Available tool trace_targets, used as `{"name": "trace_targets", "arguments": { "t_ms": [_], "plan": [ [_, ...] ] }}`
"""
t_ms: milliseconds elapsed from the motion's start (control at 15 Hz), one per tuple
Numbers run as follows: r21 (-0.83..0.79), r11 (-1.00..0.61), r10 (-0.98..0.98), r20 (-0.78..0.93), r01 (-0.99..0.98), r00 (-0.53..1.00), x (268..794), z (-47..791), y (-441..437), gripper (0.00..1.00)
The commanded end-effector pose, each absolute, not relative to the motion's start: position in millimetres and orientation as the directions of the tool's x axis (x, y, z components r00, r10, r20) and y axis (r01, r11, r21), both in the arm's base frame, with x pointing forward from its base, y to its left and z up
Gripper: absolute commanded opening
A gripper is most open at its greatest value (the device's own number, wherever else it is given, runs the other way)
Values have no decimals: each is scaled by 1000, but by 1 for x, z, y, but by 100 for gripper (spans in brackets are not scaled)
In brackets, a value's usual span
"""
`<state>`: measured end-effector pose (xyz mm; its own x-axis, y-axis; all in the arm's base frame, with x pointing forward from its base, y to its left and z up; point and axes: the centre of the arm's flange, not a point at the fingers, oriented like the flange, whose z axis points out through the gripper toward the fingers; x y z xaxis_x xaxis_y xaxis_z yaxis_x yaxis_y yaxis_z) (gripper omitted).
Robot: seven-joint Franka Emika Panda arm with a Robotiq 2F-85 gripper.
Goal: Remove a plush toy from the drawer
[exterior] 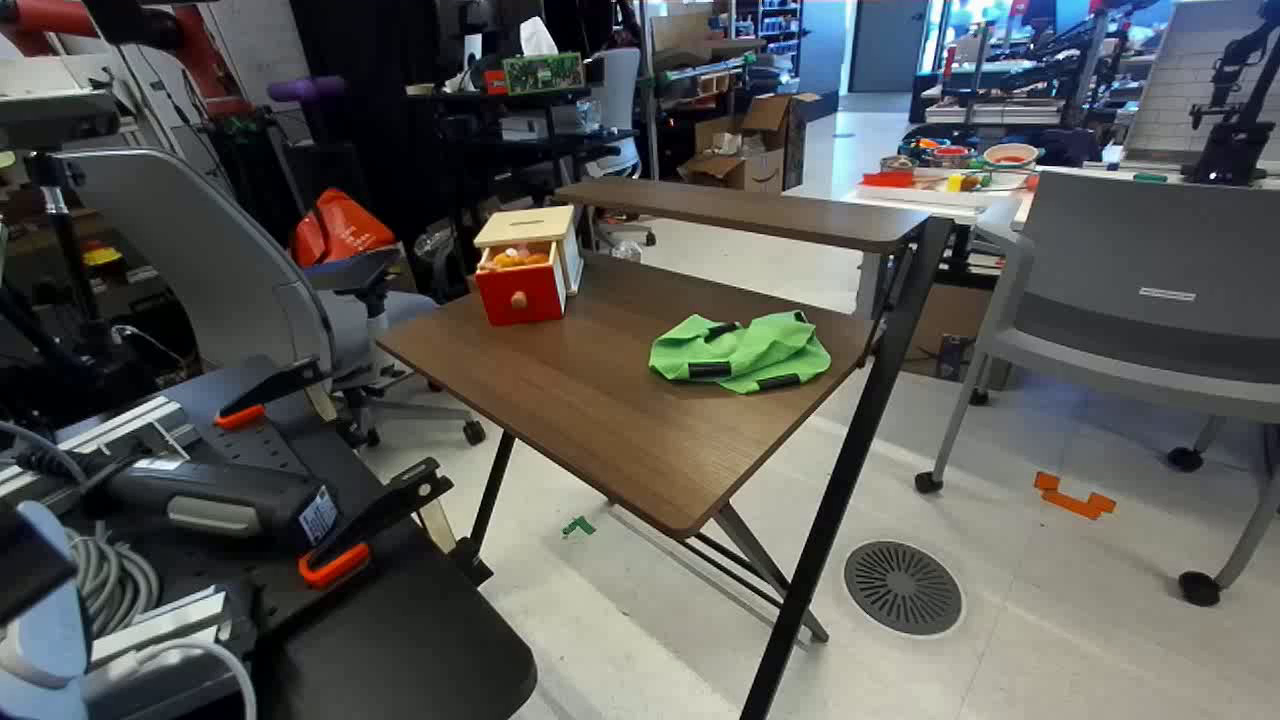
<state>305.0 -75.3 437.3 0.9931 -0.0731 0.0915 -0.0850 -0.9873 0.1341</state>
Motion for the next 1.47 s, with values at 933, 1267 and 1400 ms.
{"name": "trace_targets", "arguments": {
  "t_ms": [933, 1267, 1400],
  "plan": [
    [63, -995, -71, 173, -83, 982, 331, 410, -43, 100],
    [-74, -994, -92, 234, -77, 968, 385, 363, 19, 100],
    [-104, -993, -70, 219, -48, 973, 400, 333, 48, 100]
  ]
}}
